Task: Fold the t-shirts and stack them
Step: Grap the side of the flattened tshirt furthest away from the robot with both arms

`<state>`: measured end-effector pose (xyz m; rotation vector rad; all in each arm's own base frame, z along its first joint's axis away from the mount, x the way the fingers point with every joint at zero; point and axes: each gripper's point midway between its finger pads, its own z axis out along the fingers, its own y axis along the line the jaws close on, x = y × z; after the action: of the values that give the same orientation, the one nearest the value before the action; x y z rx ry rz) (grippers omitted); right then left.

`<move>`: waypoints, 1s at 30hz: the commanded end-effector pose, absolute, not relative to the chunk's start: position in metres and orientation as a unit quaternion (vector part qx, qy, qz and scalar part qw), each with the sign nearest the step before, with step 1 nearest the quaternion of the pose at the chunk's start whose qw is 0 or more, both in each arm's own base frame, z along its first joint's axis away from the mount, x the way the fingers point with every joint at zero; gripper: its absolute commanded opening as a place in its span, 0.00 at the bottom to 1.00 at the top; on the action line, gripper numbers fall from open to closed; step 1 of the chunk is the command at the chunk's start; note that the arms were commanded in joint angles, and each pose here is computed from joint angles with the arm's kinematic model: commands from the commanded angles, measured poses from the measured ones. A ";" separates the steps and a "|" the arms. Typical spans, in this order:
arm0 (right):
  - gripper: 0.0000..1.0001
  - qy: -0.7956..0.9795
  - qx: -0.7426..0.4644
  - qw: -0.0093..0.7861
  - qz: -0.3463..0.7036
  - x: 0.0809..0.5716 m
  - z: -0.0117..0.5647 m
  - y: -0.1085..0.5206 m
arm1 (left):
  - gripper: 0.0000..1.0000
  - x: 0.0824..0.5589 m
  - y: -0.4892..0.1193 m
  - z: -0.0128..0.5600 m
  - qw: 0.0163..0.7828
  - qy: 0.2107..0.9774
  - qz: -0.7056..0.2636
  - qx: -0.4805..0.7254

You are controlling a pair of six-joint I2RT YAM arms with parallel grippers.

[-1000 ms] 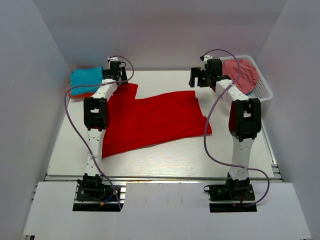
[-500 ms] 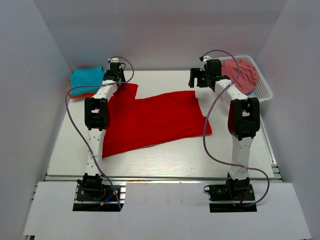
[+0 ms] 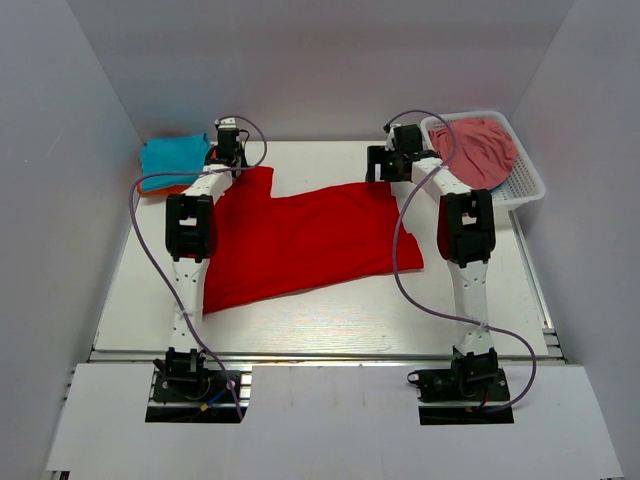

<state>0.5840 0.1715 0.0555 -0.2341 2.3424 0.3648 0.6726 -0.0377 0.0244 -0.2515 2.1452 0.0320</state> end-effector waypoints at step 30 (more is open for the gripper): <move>0.00 0.856 -0.125 0.484 0.129 0.607 0.133 0.171 | 0.00 0.649 -0.064 0.154 0.567 0.818 -0.075 -0.069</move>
<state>0.5989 0.1656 0.0664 -0.2534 2.2546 0.2801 0.6506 -0.0529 0.0696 -0.1933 2.0778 -0.0889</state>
